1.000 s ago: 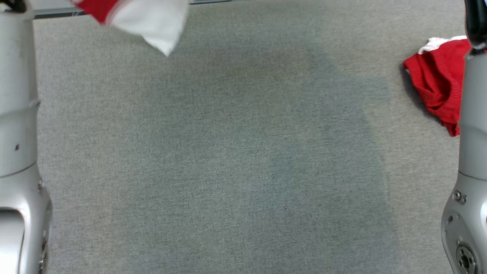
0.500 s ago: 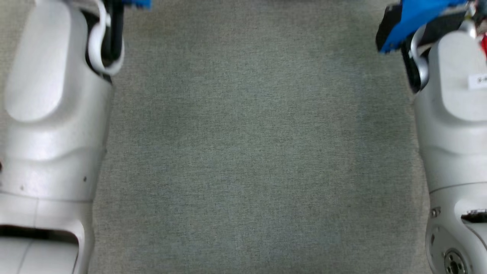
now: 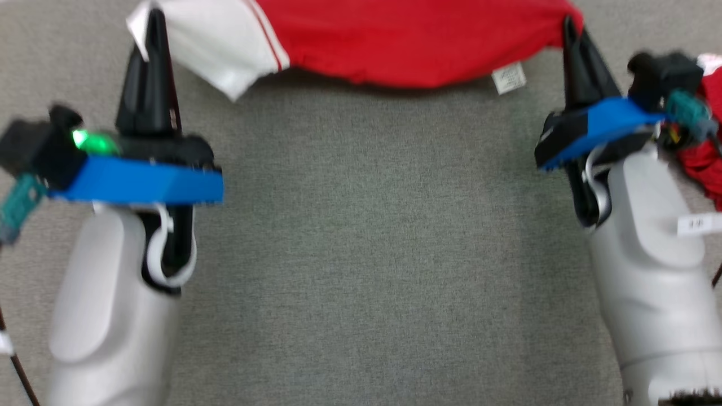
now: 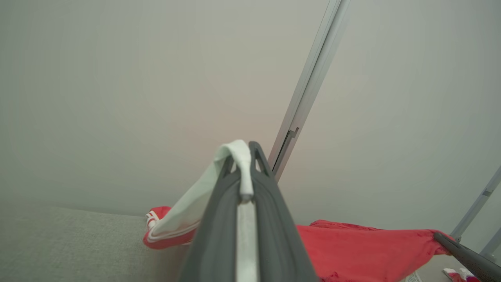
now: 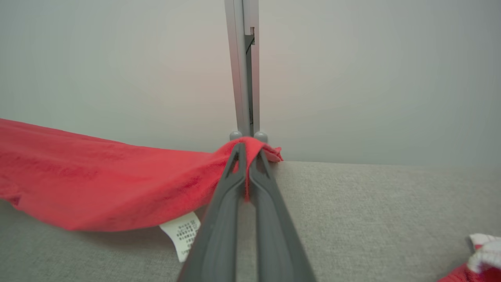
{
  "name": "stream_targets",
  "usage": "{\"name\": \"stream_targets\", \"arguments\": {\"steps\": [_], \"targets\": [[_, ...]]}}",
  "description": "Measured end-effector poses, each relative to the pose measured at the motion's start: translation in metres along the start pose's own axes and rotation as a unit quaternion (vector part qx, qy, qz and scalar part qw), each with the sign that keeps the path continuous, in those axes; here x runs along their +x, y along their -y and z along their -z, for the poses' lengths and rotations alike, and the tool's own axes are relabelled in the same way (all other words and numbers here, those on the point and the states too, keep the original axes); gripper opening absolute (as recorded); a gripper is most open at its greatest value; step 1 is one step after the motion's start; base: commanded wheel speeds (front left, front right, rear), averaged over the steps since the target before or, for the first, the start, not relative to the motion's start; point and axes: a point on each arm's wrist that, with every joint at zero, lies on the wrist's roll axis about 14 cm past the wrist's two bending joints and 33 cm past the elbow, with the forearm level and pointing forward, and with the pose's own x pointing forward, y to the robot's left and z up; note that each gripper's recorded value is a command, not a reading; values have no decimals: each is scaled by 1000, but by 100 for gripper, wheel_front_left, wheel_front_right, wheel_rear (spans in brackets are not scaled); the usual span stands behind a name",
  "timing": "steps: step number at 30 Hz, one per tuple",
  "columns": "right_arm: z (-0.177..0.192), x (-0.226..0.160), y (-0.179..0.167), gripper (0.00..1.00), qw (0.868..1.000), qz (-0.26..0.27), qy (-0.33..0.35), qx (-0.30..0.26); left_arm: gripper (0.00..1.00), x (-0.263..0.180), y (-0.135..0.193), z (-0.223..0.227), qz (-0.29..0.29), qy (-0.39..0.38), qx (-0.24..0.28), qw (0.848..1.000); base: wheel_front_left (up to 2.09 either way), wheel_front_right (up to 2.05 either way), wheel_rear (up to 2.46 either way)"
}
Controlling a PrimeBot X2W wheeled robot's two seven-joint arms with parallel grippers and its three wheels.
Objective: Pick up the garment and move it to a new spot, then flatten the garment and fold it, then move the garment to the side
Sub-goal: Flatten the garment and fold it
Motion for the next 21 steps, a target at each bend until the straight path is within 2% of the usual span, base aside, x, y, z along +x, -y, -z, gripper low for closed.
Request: {"name": "stream_targets", "arguments": {"steps": [11, 16, 21], "targets": [[-16, -94, -12, 0, 998, 4, 32, 60, 0, -107, 19, -25, -24, -4, -12, 1000, 0, 0, 0], [-20, -145, -10, 0, 997, 10, 26, 76, 0, -155, 26, -34, -51, -7, -23, 998, 0, 0, 0], [-9, -197, -2, 0, 997, 27, -10, 74, 0, -195, 37, -39, -63, -28, -25, 997, 0, 0, 0]]}}
